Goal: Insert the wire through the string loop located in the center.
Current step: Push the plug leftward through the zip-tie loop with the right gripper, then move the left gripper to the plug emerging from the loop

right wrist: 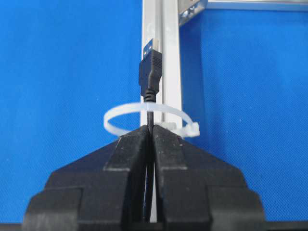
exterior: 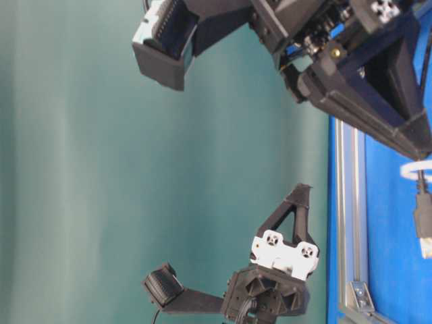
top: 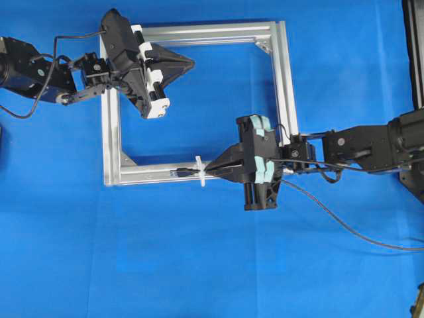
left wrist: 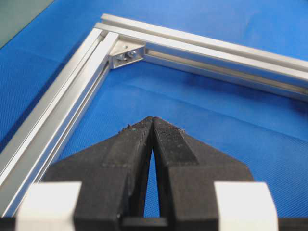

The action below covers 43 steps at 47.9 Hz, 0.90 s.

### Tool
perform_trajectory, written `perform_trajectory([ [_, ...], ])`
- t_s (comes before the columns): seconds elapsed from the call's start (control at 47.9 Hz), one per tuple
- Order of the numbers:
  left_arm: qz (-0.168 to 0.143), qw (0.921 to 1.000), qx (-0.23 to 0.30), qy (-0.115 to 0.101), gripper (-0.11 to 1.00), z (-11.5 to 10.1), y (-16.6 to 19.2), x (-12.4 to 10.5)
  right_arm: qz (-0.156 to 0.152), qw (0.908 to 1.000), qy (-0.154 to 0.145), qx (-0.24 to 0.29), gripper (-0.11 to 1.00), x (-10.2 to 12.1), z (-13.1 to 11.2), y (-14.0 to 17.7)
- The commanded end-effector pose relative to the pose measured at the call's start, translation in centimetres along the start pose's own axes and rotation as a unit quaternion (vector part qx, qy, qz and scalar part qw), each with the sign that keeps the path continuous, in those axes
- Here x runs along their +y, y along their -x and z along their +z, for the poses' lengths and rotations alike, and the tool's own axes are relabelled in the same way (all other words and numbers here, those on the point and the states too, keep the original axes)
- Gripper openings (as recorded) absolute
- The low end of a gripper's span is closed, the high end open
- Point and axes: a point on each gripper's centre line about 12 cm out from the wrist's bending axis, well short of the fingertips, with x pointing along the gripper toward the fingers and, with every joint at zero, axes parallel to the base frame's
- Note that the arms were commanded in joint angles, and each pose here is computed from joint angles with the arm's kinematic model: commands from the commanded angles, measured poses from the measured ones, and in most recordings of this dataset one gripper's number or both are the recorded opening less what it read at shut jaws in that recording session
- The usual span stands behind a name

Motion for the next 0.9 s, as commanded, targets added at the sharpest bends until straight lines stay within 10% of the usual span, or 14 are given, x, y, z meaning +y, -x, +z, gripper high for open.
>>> perform_trajectory([
  [0.0,-0.003,0.9997,-0.023,0.0,0.0,1.51,0.25,-0.22,0.002,0.9998,0.001,-0.018,-0.02,0.14,1.27,-0.1],
  [0.877,-0.006,0.9998,-0.02,0.0,0.0,1.38,0.32,-0.39,0.002,0.9999,0.0,-0.017,-0.02,0.11,1.14,-0.02],
])
